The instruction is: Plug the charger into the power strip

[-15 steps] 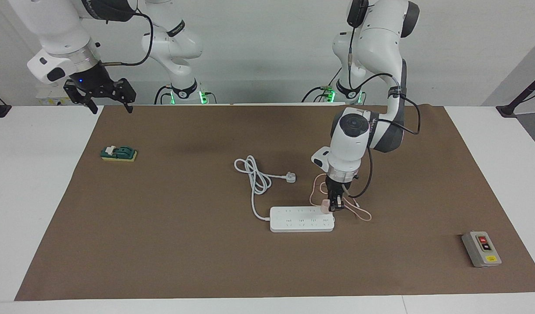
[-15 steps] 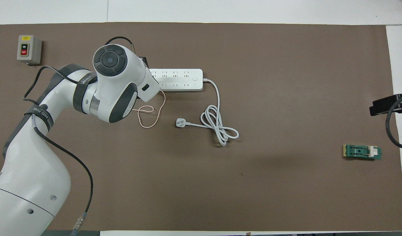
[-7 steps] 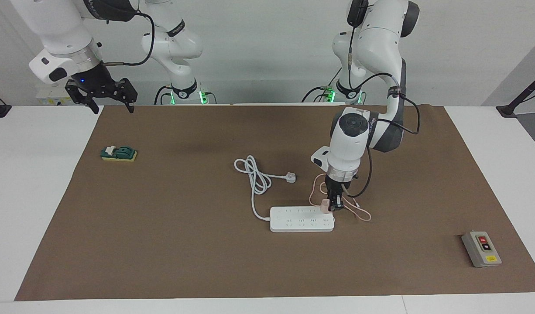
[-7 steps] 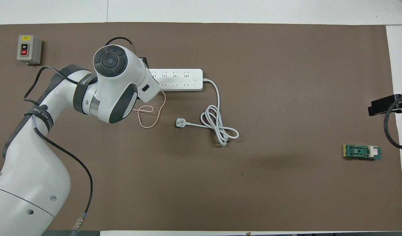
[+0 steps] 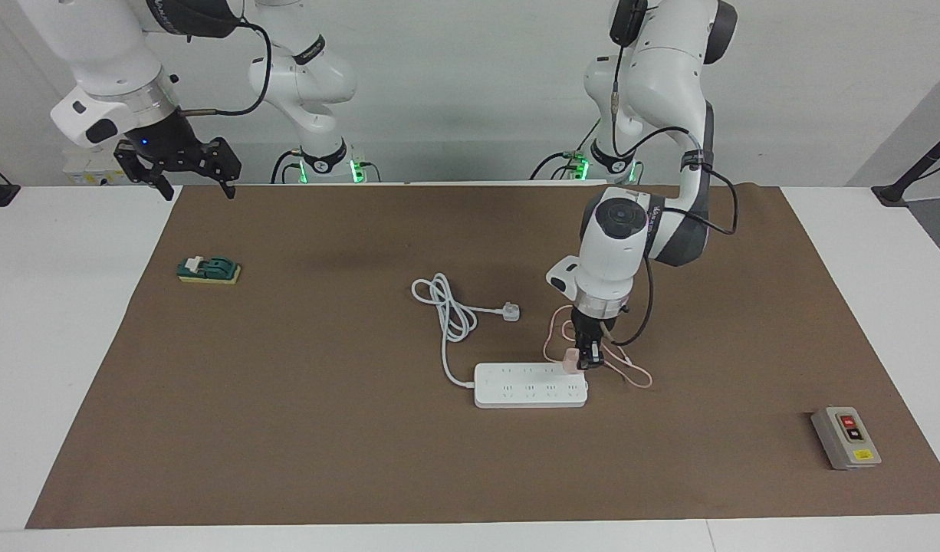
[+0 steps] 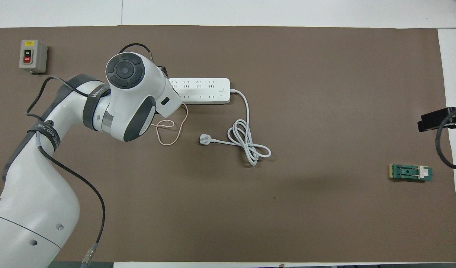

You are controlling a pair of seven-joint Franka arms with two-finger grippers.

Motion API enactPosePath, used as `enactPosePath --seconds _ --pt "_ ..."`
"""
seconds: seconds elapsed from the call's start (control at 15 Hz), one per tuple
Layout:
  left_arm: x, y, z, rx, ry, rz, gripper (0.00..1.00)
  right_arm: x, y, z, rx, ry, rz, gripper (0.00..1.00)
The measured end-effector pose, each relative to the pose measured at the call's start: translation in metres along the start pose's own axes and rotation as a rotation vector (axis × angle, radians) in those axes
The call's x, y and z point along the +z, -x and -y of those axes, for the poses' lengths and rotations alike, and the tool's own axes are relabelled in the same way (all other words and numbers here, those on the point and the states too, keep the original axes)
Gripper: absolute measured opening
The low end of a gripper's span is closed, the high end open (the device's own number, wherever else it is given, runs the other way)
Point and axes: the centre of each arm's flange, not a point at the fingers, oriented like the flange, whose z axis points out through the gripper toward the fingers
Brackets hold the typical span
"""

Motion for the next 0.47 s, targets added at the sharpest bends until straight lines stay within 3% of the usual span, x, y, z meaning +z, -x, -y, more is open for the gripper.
enactPosePath --seconds 0.47 --pt "0.0043 -0.0025 -0.0042 -0.045 -0.002 -0.001 0.31 0.0001 0.0001 0.0 0.0 0.0 0.001 1.0"
